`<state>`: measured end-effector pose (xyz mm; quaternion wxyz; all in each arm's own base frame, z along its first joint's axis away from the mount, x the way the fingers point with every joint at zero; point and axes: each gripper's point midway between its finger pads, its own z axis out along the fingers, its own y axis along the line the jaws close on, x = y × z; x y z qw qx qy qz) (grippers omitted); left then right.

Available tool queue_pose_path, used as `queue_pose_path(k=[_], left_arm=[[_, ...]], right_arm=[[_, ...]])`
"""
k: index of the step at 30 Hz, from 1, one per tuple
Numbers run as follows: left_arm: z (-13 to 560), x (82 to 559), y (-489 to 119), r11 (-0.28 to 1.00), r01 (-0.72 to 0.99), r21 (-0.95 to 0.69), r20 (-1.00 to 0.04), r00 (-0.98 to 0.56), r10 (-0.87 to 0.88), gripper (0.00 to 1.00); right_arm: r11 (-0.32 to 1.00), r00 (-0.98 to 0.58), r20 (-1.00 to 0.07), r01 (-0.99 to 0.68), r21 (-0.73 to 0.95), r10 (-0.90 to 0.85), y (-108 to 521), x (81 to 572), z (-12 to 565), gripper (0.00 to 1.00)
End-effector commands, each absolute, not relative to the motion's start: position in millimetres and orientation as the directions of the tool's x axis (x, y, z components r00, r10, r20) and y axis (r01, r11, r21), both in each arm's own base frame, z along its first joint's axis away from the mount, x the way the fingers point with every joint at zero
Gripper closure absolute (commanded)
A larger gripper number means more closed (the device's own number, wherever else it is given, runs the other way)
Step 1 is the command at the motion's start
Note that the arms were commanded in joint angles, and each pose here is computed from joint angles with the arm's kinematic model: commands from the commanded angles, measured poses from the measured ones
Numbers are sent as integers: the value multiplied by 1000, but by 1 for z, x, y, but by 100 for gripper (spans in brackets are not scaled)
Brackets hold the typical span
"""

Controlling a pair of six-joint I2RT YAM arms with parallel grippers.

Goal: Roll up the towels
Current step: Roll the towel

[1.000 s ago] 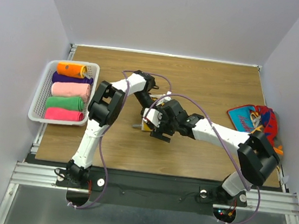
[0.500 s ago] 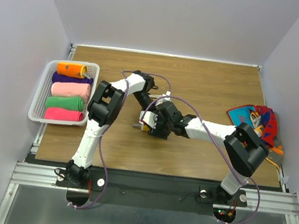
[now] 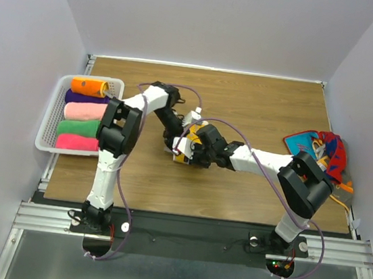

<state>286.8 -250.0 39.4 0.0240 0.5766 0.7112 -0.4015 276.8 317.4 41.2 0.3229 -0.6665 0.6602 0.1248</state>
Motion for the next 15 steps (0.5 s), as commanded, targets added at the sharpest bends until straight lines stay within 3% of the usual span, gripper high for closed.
queue_pose_path(k=[1, 7, 10, 15], left_arm=[[78, 337, -184, 135, 932, -337, -521, -304, 798, 37], [133, 349, -136, 254, 940, -229, -635, -342, 693, 32], [144, 336, -131, 289, 943, -164, -684, -320, 656, 28], [161, 307, -134, 363, 930, -64, -792, -268, 548, 26]], right_arm=[[34, 33, -558, -993, -110, -829, 304, 243, 29, 99], [52, -59, -556, -998, 28, -829, 310, 232, 34, 99], [82, -145, -574, -988, 134, -806, 318, 232, 44, 99], [123, -304, -512, -926, 358, -803, 324, 227, 41, 100]])
